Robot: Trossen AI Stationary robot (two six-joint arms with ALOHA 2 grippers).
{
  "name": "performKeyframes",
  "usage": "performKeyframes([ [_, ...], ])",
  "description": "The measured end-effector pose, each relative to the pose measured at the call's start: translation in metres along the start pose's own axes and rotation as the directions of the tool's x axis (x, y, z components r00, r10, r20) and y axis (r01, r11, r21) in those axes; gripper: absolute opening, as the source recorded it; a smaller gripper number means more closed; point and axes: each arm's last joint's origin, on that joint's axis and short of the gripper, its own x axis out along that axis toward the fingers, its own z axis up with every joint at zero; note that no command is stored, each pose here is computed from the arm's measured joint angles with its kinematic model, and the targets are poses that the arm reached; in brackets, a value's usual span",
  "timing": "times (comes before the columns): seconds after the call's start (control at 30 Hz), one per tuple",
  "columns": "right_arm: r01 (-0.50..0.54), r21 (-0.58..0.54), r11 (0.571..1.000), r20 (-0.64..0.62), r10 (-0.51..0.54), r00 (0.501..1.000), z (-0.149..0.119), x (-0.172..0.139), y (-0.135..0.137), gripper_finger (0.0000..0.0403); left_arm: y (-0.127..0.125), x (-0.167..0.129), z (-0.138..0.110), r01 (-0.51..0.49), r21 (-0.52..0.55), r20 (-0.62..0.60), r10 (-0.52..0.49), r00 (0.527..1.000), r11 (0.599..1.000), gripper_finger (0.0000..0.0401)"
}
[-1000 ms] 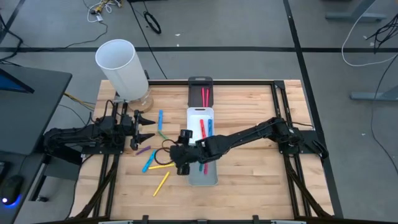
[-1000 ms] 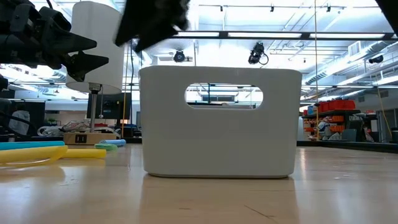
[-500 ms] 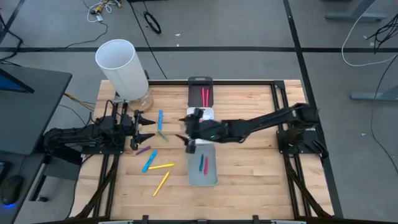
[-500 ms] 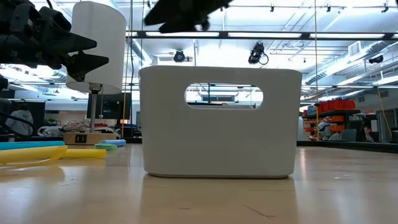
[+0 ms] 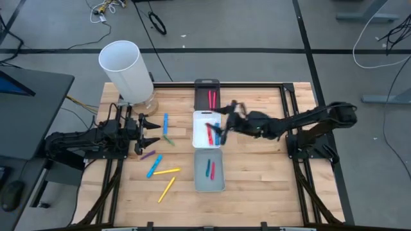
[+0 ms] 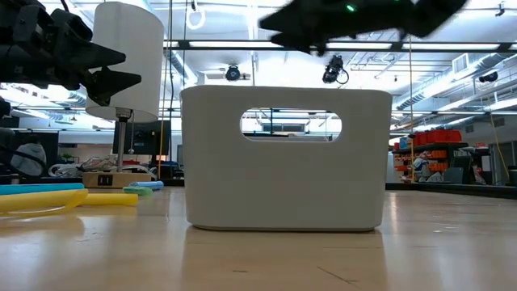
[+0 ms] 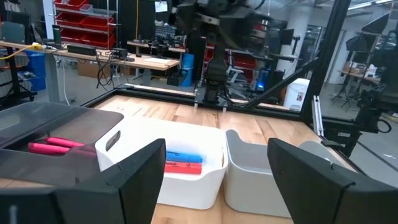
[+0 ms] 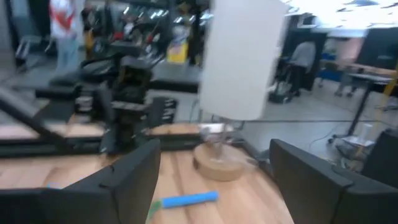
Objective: Pick & Place Markers
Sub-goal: Put the yellow pen into the black bin
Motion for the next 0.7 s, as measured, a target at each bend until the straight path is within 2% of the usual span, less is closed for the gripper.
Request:
performKeyframes([
  [0.17,0.056,0.024,0.998,0.056,-0.057,0.997,-0.023,-0.039,-0.023,0.0302,0.0,0.0,0.0,-0.001,0.0,0.0,0.001,1.0,1.0,0.0288],
  [0.5,0.161,0.049,0.986,-0.01,-0.161,0.987,-0.072,-0.11,-0.058,0.0302,0.0,0.0,0.0,-0.001,0.0,-0.002,0.001,1.0,1.0,0.0288],
  [0.7,0.214,0.056,0.975,0.013,-0.215,0.977,-0.086,-0.138,-0.069,0.0302,0.0,0.0,0.0,-0.001,0.0,-0.002,0.001,1.0,1.0,0.0288],
])
